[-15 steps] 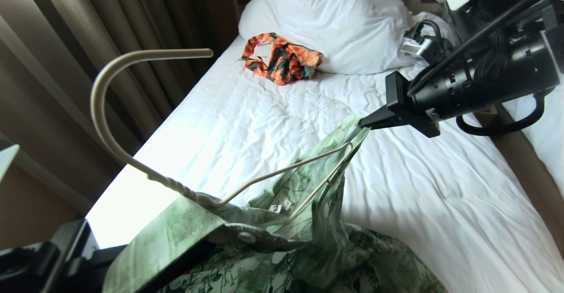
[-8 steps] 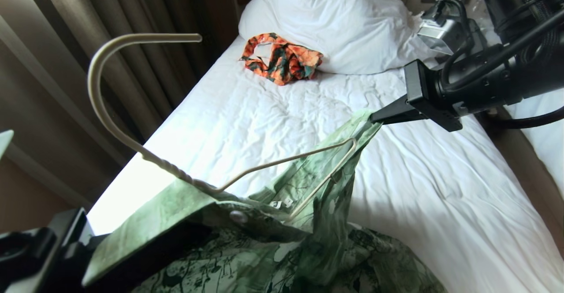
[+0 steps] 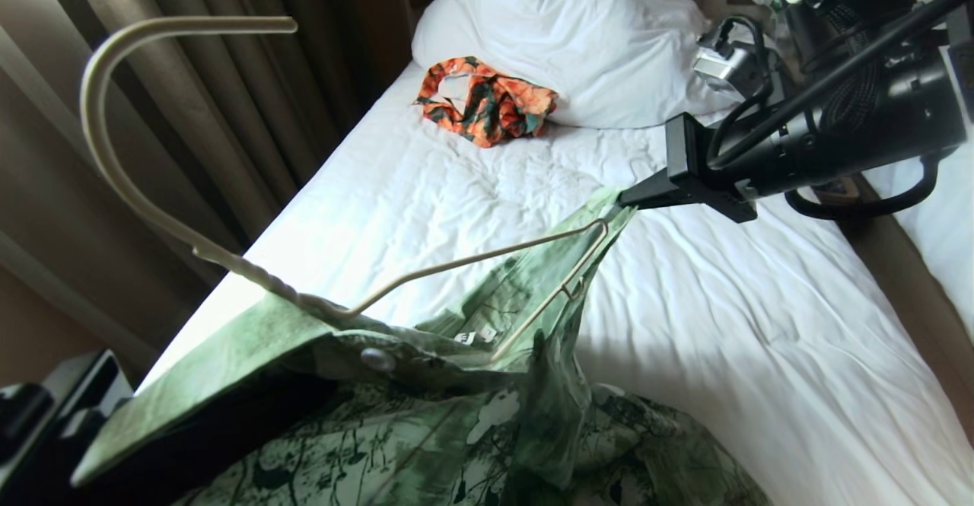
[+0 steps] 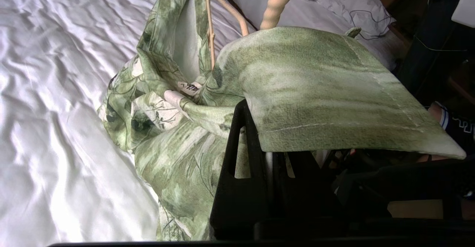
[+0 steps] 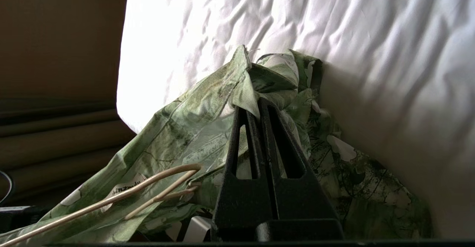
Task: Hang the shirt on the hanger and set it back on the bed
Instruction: Hook the other side of the shirt onto the hanger
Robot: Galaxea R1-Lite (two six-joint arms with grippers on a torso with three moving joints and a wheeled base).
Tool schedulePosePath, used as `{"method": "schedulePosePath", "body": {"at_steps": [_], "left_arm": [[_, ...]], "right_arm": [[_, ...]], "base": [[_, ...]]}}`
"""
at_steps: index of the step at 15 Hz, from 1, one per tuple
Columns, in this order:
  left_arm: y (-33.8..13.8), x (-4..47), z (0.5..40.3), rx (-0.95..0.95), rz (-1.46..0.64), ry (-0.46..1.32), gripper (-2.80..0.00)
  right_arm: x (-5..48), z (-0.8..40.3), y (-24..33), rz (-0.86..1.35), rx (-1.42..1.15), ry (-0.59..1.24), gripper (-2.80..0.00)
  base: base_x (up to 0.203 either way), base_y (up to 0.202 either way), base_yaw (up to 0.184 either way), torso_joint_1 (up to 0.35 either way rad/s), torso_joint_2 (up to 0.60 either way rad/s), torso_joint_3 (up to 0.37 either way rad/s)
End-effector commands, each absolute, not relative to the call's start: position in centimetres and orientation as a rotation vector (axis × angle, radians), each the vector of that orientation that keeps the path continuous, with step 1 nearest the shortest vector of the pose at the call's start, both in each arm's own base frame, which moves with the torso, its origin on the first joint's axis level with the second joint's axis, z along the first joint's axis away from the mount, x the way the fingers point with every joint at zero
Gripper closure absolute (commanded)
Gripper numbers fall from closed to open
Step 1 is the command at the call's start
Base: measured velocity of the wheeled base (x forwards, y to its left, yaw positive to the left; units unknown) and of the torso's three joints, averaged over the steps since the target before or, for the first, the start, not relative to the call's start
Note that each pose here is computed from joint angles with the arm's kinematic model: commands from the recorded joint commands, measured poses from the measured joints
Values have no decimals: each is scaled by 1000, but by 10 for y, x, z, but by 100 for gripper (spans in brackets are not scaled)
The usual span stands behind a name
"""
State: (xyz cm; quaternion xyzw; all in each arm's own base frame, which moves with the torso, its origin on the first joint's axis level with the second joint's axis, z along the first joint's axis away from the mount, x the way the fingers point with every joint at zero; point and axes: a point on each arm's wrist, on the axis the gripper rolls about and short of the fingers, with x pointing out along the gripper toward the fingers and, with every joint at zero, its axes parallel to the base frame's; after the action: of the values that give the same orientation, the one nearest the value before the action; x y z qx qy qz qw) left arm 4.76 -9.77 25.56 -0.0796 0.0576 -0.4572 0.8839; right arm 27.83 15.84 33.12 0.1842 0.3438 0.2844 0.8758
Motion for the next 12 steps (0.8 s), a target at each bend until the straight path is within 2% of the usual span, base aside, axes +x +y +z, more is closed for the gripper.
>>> {"method": "schedulePosePath", "body": {"at_steps": [1, 12], "left_arm": [[-94, 46, 258, -180, -950, 105, 0], [-103, 53, 250, -152, -924, 146, 0]], "right_arm": [[283, 322, 161, 581, 382, 753, 0], [254, 339, 150, 608, 379, 730, 0]], "base": [[0, 0, 0, 0, 0, 0], [0, 0, 0, 0, 0, 0]]}}
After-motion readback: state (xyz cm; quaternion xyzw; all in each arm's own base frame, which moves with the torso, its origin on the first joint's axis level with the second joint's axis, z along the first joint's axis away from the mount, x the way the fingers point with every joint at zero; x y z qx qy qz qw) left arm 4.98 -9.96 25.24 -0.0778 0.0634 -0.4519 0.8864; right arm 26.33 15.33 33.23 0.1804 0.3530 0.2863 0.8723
